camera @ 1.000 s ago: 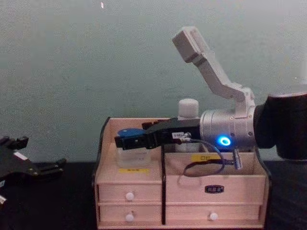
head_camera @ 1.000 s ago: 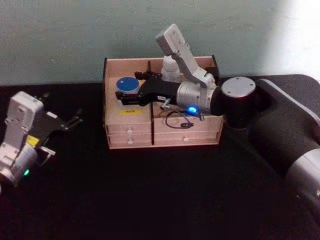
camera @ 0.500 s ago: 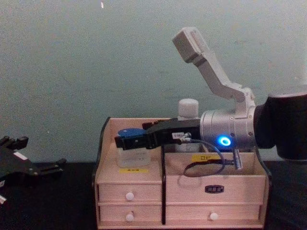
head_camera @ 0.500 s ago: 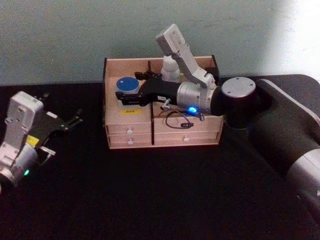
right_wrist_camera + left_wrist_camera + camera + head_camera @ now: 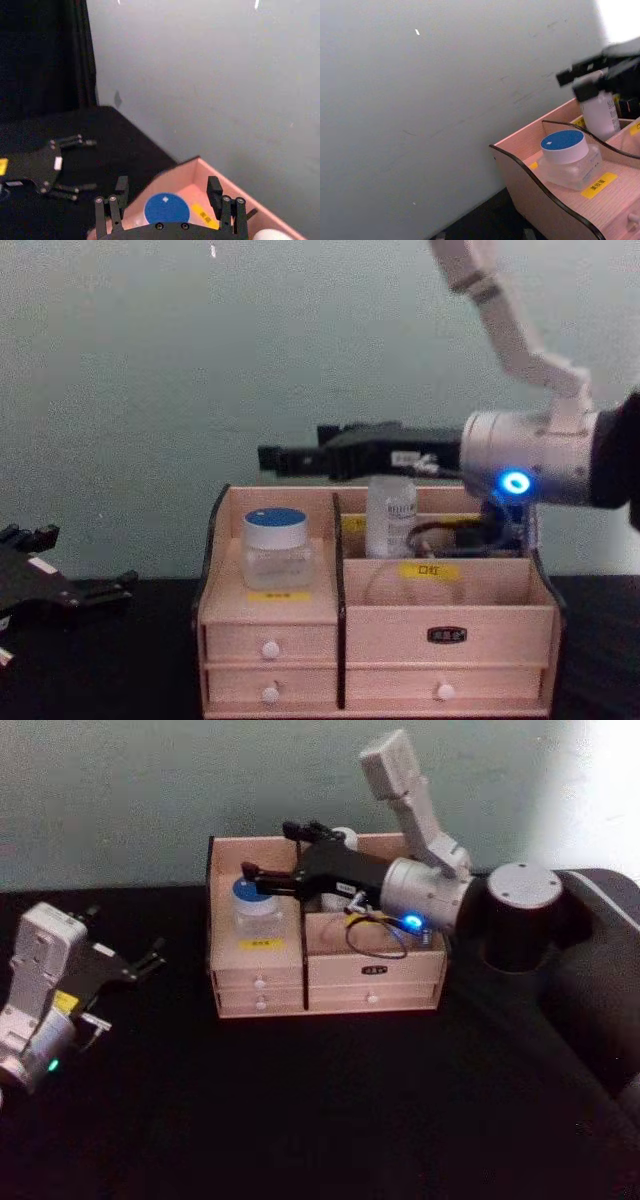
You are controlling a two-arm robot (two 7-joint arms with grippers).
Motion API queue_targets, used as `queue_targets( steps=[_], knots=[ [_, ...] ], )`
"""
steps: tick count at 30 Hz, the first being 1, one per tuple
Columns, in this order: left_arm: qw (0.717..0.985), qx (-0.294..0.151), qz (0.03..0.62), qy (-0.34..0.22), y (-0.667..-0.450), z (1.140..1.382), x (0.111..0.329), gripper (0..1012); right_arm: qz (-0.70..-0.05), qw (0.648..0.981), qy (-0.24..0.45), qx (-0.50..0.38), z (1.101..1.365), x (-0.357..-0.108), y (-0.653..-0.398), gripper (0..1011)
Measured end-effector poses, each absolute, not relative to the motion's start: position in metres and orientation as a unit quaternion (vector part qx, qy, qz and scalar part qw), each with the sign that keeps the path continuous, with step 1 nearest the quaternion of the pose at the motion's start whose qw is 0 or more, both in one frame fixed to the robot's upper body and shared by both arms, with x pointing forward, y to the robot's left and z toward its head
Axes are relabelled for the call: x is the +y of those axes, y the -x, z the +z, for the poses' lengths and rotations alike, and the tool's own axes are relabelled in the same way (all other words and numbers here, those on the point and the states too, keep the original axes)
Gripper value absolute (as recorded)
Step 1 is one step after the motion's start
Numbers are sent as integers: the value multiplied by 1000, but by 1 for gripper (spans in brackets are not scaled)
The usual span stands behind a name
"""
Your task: Pick up the facial cleanser and watermelon frost from the table and place them into the tiered storage box.
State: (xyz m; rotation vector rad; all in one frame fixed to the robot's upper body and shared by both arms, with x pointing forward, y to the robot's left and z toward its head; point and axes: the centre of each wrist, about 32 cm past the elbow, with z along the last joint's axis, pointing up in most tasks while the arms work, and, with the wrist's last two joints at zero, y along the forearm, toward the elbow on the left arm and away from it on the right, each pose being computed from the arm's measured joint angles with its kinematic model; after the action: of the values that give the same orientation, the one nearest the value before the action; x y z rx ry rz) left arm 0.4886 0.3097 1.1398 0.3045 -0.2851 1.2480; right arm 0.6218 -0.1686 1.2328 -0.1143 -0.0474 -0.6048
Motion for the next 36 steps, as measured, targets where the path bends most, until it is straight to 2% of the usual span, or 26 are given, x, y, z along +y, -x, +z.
queue_targets(
  steps=[7, 17, 23, 36],
  knots=[
    [791, -132, 580, -141, -489, 1140, 310, 1001, -317, 947, 22, -46, 1247, -185, -607, 1002],
    [791, -132, 580, -141, -489, 1140, 310, 1001, -407, 911, -2, -65, 1249, -227, -580, 1002],
    [791, -132, 580, -141, -489, 1140, 310, 1001, -479, 876, -15, -56, 1231, -256, -556, 1002],
    [791, -132, 580, -141, -489, 1140, 310, 1001, -565, 824, -31, -30, 1182, -282, -512, 1002]
  ],
)
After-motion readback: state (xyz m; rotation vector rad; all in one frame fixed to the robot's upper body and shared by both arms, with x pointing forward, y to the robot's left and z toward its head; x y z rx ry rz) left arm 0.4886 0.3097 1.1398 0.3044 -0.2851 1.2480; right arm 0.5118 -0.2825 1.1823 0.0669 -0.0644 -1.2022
